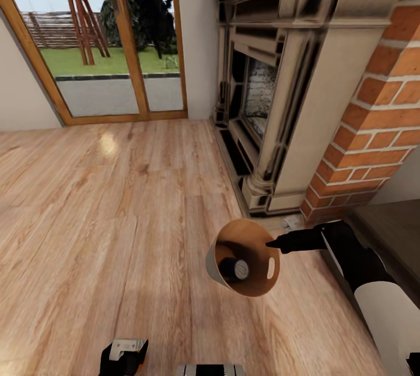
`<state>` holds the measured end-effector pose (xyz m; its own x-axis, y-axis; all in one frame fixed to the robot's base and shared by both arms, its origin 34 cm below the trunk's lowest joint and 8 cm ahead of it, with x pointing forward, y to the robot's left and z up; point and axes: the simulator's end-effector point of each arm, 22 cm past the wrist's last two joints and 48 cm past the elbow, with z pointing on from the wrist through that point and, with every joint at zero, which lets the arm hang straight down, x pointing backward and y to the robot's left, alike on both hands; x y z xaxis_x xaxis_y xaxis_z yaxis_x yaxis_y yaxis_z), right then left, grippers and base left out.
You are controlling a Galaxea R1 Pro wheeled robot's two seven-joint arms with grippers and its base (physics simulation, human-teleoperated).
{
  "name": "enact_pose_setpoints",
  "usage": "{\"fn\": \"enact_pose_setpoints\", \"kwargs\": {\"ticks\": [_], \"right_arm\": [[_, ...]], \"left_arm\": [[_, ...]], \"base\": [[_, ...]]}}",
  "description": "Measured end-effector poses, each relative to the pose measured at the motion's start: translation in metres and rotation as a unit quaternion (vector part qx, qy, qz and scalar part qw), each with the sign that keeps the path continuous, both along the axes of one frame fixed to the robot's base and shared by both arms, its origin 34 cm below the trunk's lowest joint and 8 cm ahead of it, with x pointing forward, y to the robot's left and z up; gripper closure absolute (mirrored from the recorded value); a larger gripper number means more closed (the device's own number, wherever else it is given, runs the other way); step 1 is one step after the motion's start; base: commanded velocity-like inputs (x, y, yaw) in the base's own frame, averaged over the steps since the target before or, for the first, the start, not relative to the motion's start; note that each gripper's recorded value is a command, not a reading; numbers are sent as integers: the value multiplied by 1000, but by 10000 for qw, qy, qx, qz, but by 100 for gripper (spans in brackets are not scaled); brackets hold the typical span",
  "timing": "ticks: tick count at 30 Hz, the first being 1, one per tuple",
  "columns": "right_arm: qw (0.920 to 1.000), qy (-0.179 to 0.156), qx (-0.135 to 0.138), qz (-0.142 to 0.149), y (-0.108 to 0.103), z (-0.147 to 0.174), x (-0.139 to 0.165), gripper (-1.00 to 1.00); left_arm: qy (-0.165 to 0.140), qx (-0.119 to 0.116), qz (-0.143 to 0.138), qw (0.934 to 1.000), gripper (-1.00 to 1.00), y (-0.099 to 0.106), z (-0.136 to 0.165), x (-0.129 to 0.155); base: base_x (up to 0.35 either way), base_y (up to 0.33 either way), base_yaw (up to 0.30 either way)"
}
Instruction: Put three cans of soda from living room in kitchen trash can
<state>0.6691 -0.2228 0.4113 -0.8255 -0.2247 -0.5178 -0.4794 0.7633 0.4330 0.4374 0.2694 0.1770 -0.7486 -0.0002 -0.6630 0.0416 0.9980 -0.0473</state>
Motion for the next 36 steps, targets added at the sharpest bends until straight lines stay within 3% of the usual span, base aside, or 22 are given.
{"fn": "enact_pose_setpoints", "kwargs": {"ticks": [20,36], "right_arm": [[9998,183,-9,11,1,-23,-4,100],[9998,185,14,-4,0,-22,-4,100]], "left_arm": [[173,4,16,9998,-100,2,-13,-11],[175,4,20,9998,-100,1,-13,-11]], "base": [[0,0,0],[0,57,0]]}}
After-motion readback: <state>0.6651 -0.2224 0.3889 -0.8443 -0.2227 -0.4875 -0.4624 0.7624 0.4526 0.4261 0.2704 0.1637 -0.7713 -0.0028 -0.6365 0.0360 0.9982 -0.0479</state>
